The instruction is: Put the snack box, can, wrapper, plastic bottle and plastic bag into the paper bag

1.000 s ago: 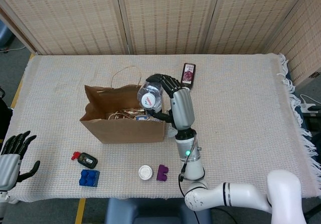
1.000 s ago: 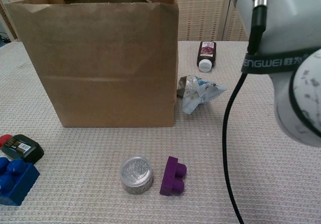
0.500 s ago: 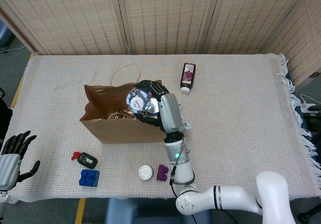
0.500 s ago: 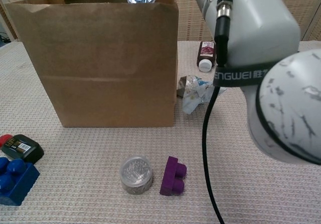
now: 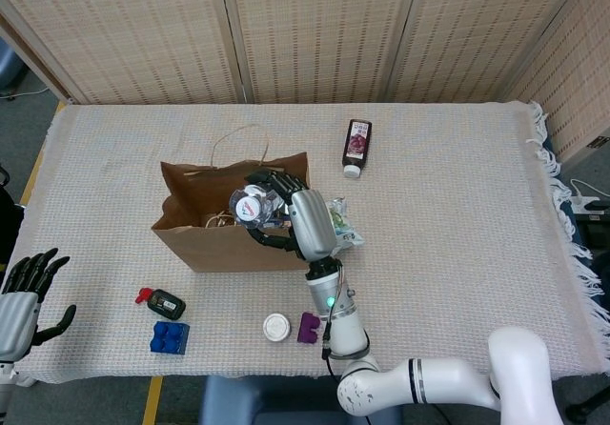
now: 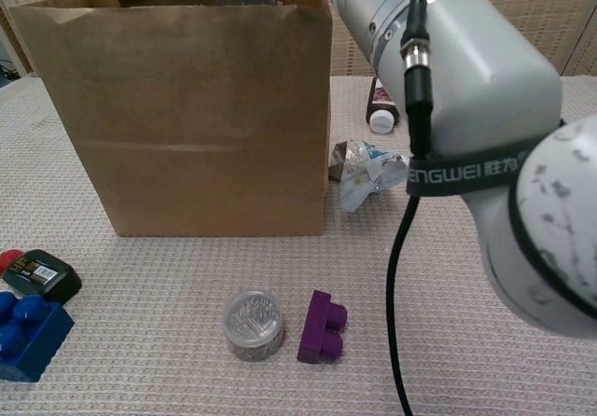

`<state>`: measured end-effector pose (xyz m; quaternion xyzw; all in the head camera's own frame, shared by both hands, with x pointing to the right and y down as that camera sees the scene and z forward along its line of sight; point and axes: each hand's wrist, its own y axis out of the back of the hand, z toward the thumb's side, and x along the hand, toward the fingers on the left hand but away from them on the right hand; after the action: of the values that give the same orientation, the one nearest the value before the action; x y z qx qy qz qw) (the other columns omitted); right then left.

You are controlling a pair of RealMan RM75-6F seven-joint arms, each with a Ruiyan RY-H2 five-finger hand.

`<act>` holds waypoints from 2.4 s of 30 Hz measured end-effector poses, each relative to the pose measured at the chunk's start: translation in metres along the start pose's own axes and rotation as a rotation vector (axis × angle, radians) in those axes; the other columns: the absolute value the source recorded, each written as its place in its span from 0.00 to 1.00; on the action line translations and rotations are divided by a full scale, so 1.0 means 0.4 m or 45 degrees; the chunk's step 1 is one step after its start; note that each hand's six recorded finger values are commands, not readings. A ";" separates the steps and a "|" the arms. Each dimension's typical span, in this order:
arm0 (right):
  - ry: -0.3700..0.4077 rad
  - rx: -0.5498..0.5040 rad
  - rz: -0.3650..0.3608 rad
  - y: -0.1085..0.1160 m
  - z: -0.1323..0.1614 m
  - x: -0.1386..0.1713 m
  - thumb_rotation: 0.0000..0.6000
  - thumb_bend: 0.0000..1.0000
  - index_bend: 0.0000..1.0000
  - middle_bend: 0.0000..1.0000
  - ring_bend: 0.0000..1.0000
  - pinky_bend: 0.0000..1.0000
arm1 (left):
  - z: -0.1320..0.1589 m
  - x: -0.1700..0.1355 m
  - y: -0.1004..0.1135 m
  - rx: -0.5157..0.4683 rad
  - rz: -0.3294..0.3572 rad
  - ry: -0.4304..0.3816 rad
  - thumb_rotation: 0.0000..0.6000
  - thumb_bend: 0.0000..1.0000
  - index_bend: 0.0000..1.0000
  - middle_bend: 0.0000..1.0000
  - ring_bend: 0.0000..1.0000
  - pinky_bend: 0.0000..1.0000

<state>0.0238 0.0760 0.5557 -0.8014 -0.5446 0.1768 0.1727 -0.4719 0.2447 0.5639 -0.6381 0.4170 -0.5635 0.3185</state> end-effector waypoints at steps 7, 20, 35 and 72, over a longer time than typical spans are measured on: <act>-0.047 0.050 0.023 0.014 -0.014 0.002 1.00 0.16 0.00 0.08 0.03 0.21 | 0.000 0.000 0.000 0.004 0.001 0.001 1.00 0.37 0.11 0.00 0.00 0.00; -0.045 0.040 -0.029 0.058 -0.009 -0.004 1.00 0.16 0.00 0.07 0.01 0.19 | 0.001 0.000 0.000 0.008 0.002 0.001 1.00 0.37 0.11 0.00 0.00 0.00; -0.072 0.059 -0.062 0.063 0.035 -0.050 1.00 0.06 0.00 0.04 0.00 0.14 | 0.001 0.000 0.000 0.005 0.000 0.002 1.00 0.37 0.11 0.00 0.00 0.00; -0.083 0.303 0.092 -0.153 0.145 -0.181 1.00 0.06 0.00 0.04 0.00 0.10 | -0.002 0.000 -0.001 0.005 0.000 -0.002 1.00 0.37 0.11 0.00 0.00 0.00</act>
<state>-0.0780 0.0347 0.5404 -0.7882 -0.4960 0.2722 0.2421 -0.4726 0.2451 0.5643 -0.6379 0.4156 -0.5638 0.3200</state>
